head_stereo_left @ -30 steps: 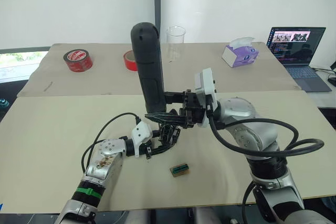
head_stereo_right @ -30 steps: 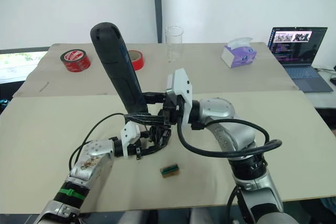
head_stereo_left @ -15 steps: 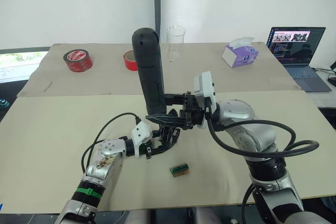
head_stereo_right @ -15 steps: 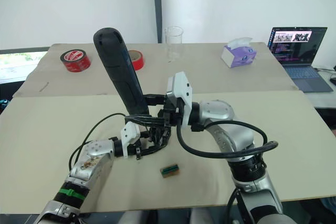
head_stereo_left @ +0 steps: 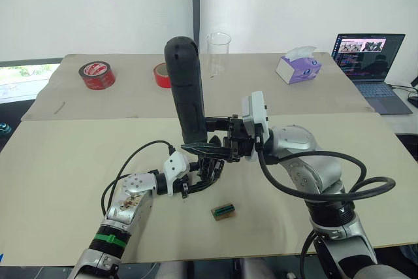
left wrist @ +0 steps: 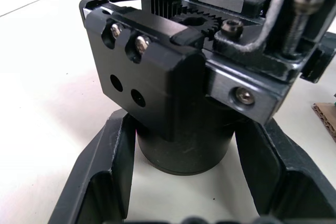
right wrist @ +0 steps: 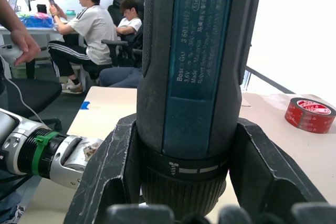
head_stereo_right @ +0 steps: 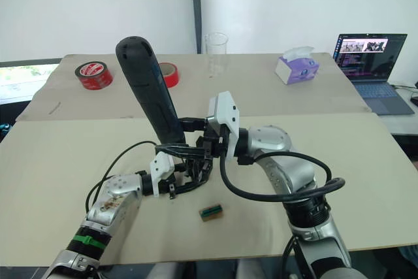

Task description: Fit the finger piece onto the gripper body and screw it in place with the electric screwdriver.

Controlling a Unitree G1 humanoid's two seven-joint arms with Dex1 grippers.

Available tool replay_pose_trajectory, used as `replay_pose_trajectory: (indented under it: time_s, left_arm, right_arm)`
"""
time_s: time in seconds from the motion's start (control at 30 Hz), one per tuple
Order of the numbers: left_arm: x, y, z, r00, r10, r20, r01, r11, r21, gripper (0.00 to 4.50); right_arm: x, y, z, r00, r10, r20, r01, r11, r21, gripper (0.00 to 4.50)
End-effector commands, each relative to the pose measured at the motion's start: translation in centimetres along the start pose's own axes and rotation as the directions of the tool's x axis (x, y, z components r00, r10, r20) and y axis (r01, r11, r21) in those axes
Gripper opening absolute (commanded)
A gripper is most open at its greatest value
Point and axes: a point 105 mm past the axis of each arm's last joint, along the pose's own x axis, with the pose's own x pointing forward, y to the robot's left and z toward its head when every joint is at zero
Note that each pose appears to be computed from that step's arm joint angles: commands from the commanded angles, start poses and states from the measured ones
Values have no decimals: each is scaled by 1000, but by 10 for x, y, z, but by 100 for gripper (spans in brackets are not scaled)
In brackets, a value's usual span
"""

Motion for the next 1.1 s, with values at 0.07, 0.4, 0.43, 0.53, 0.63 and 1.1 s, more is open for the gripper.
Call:
replay_pose_trajectory:
  time_s: [0.07, 0.4, 0.43, 0.53, 0.63, 1.1]
  left_arm:
    - [-1, -14, -27, 995, -46, -94, 39, 996, -78, 225]
    - [0, -14, -28, 994, -46, -95, 39, 996, -79, 225]
    - [0, -14, -28, 994, -46, -95, 39, 996, -79, 225]
    - [0, -14, -28, 995, -46, -93, 39, 996, -80, 225]
    - [0, -14, -28, 995, -46, -93, 39, 996, -81, 225]
    - [0, -14, -29, 994, -46, -96, 38, 996, -83, 225]
  right_arm:
    - [0, 0, 8, 999, -2, 35, 3, 999, -44, 193]
    - [1, 2, 9, 999, 7, 45, -5, 1000, -31, 193]
    - [1, 3, 10, 999, 9, 49, -7, 1000, -27, 193]
    - [2, 3, 12, 998, 11, 59, -10, 1000, -20, 193]
    - [2, 3, 12, 998, 11, 62, -10, 1000, -19, 193]
    - [1, 2, 11, 998, 3, 63, -3, 1000, -11, 193]
